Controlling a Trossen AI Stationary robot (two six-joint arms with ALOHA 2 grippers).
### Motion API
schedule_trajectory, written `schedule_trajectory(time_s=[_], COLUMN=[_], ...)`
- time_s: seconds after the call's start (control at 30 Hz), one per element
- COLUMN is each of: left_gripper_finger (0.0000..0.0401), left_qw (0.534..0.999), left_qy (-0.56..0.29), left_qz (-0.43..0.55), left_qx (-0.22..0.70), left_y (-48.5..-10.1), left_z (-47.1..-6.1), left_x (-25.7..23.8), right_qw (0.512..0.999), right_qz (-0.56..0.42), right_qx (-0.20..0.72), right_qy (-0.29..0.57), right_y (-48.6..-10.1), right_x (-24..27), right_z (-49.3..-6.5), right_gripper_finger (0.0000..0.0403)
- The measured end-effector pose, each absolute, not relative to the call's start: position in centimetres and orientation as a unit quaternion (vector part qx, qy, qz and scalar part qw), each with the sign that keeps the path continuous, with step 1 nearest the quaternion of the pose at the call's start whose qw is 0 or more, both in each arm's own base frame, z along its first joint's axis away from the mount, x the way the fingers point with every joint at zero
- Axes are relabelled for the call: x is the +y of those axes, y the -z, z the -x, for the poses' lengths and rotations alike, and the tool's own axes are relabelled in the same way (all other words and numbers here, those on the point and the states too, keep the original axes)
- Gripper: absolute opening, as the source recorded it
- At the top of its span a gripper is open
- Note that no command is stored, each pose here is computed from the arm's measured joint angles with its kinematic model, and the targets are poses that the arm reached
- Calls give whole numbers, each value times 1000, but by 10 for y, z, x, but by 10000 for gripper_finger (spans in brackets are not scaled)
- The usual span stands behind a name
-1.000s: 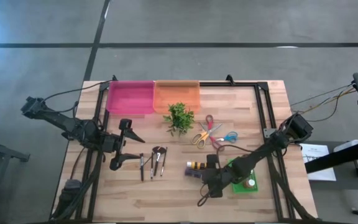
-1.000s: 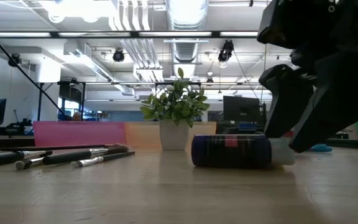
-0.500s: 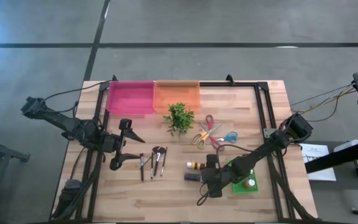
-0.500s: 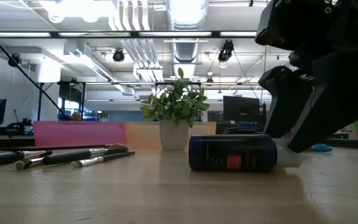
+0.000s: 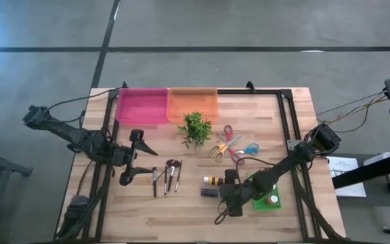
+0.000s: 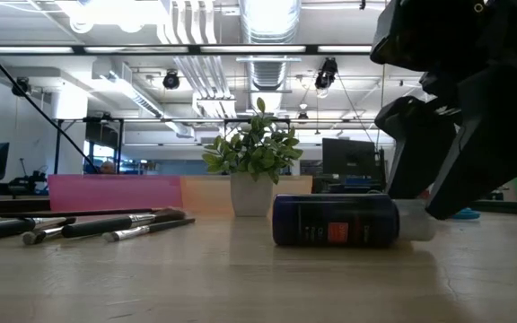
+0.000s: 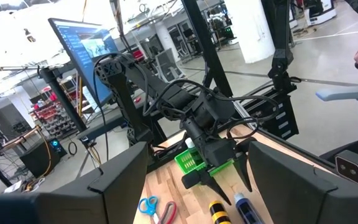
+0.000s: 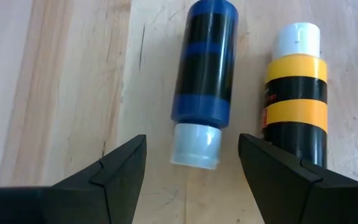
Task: Pick & Place Paint Supplies
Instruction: Put the blue paint bottle into the green bin
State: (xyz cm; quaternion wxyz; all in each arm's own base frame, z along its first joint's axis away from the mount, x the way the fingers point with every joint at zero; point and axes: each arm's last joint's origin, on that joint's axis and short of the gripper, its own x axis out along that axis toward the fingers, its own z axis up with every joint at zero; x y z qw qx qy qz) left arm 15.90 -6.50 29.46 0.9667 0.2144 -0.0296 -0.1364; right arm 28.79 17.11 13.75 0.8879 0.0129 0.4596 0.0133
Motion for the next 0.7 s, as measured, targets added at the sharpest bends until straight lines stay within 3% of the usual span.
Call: schedule_trajectory(time_s=[0.7], left_gripper_finger=[287], left_qw=[967], left_qy=[137], left_qz=[-214], left_qx=[-29], left_y=[-295], left_z=[-159], left_x=[-65], right_qw=[882], right_qz=[-7], right_qx=[471], right_qy=[-20], right_y=[-124], right_x=[175], right_z=[-294], right_gripper_finger=[250])
